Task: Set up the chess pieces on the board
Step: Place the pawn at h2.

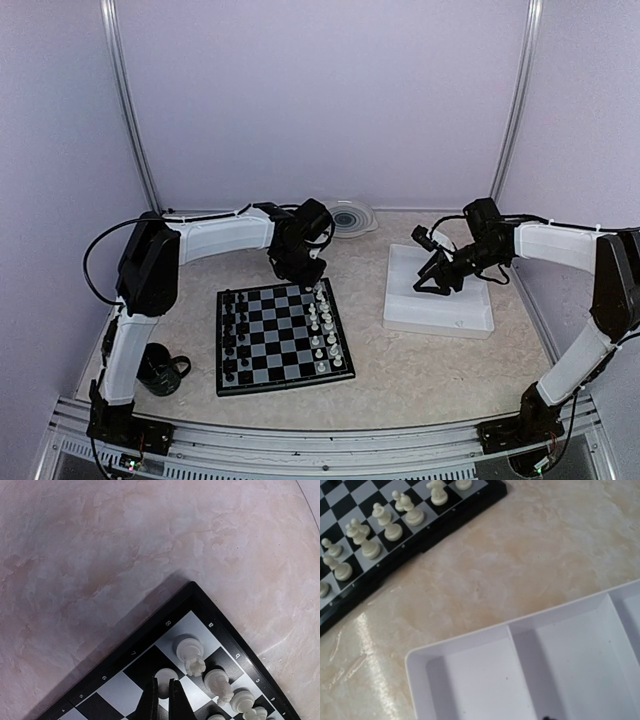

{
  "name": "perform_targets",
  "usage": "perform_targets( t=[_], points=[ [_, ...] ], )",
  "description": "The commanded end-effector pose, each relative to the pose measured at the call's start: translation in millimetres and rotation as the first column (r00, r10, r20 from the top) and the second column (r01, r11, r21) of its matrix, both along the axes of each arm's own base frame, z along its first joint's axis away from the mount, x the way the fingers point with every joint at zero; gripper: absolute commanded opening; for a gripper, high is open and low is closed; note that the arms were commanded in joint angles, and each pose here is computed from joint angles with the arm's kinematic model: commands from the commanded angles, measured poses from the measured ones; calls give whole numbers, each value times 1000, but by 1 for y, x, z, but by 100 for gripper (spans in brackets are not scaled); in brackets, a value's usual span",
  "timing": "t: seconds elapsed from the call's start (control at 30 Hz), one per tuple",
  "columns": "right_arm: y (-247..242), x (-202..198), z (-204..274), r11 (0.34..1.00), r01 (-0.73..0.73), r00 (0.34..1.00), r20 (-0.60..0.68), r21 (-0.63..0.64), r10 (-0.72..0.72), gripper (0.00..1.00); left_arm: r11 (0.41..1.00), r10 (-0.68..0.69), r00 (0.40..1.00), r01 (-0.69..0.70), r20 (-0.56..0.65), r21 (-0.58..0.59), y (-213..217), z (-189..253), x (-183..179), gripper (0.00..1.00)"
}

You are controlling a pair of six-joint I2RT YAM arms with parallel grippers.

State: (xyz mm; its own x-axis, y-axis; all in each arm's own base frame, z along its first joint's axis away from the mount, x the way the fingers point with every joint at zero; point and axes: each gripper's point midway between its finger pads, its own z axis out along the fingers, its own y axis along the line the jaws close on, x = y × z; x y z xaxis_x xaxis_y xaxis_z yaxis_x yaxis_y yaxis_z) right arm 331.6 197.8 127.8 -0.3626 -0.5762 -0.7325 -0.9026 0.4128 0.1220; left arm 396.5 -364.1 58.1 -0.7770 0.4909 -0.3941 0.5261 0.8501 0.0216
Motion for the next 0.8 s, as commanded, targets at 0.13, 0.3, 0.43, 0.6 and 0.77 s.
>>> perform_targets(
  t=[0.13,0.3,0.43,0.6,0.77],
  points=[
    [0,2,2,1000,0,1000,-1,14,0,52,999,26,999,-27,19,46,4,-3,4,6],
    [1,1,1,1000,0,1000,-9,16,0,52,999,30,999,-31,15,35,2,-2,3,19],
    [0,1,4,1000,-2,1000,-6,14,2,52,999,33,999,-33,19,20,0,2,3,27],
    [-13,1,9,1000,9,999,-38,-20,-10,52,999,41,999,-41,21,-25,-5,21,2,33],
    [-55,1,7,992,61,996,-60,-112,-69,48,994,52,997,-46,61,-97,-6,59,2,37]
  ],
)
